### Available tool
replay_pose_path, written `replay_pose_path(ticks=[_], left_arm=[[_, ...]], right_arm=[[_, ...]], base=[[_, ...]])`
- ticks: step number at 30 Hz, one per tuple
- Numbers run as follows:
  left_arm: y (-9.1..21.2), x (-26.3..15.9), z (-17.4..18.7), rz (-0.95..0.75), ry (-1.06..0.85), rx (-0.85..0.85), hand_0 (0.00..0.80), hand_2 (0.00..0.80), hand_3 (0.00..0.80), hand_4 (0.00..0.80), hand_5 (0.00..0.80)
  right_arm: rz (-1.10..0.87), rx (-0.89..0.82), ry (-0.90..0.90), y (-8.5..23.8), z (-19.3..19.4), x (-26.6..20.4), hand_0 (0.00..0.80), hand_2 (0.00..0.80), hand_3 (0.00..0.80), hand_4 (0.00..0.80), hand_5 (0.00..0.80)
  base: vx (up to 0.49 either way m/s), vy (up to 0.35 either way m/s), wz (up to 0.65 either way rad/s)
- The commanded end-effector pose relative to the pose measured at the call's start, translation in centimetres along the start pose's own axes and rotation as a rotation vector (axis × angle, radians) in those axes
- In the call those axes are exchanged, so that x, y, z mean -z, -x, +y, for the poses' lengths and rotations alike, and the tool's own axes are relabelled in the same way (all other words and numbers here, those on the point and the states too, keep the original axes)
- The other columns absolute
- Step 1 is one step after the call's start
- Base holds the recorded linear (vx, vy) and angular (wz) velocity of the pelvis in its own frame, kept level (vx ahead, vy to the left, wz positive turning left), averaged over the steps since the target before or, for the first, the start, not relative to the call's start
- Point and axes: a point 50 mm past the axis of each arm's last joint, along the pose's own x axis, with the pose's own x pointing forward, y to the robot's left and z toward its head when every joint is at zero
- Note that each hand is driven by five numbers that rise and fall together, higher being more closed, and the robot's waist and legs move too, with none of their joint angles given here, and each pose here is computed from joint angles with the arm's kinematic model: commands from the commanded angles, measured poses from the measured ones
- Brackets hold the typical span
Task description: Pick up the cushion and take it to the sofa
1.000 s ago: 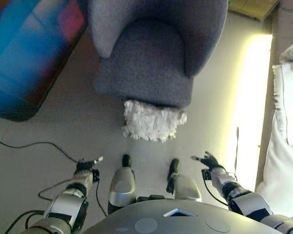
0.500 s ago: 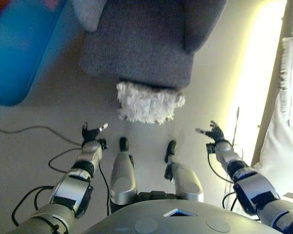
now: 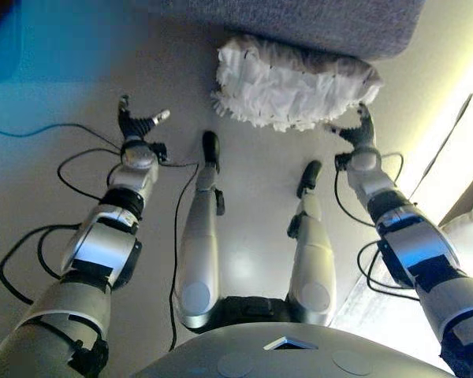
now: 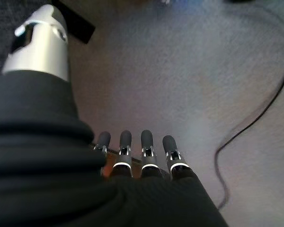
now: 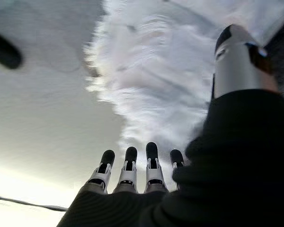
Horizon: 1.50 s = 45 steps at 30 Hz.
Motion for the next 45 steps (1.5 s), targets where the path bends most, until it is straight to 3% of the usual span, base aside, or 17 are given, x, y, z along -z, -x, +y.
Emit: replay_pose_path(ticks=[1,8,12,21,26,31,32,33,35,45], left_arm=[[-0.5,-2.2,0.2,-0.074,0.036,-0.045,0.000,0.000,0.000,0.000,0.000],[-1.3,-6.2,0.3,-0.202,0.032,-0.055,0.000,0.000,0.000,0.000,0.000],[-1.6,-8.4,0.0,-0.282,-0.074,-0.020,0.000,0.000,0.000,0.000,0.000],[-1.7,-9.9,-0.7,-0.307,-0.086,0.010,0.000,0.000,0.000,0.000,0.000],[-1.8,-8.7,0.8,-0.311,-0.066,-0.019,0.000,0.000,0.000,0.000,0.000],[-0.8,-4.8,2.1,-0.297,-0.085,-0.021,0.000,0.000,0.000,0.000,0.000],[-1.4,-4.8,4.9,-0.333,-0.077,-0.009,0.000,0.000,0.000,0.000,0.000],[-2.0,-3.7,6.7,-0.260,-0.051,-0.020,0.000,0.000,0.000,0.000,0.000],[-2.1,-1.9,8.5,-0.237,-0.030,-0.009,0.000,0.000,0.000,0.000,0.000],[-2.5,-4.1,7.2,-0.268,0.031,-0.015,0.000,0.000,0.000,0.000,0.000]], right_arm=[[-0.044,0.131,0.045,-1.2,-3.8,-1.3,0.000,0.000,0.000,0.000,0.000],[-0.112,0.199,0.070,-2.3,-4.9,-5.6,0.000,0.000,0.000,0.000,0.000],[-0.116,0.258,0.061,-2.7,-5.8,-7.3,0.000,0.000,0.000,0.000,0.000],[-0.057,0.382,0.064,-3.0,-7.7,-7.6,0.000,0.000,0.000,0.000,0.000],[-0.038,0.456,0.084,-1.5,-10.5,-0.7,0.000,0.000,0.000,0.000,0.000],[-0.006,0.594,0.081,2.9,-12.8,7.0,0.000,0.000,0.000,0.000,0.000],[-0.001,0.617,0.088,3.6,-13.9,8.0,0.000,0.000,0.000,0.000,0.000],[0.007,0.635,0.091,4.0,-15.1,8.6,0.000,0.000,0.000,0.000,0.000],[0.038,0.663,0.122,4.8,-16.9,10.3,0.000,0.000,0.000,0.000,0.000],[0.027,0.661,0.132,5.0,-15.5,10.9,0.000,0.000,0.000,0.000,0.000]], base=[[-0.009,-0.046,0.00],[-0.010,-0.017,-0.03],[-0.016,0.007,0.04],[-0.023,0.015,0.00],[-0.027,0.053,-0.14],[0.004,0.046,-0.20],[0.020,0.113,-0.29],[0.033,0.163,-0.28],[0.034,0.118,-0.31],[0.014,0.026,-0.21]])
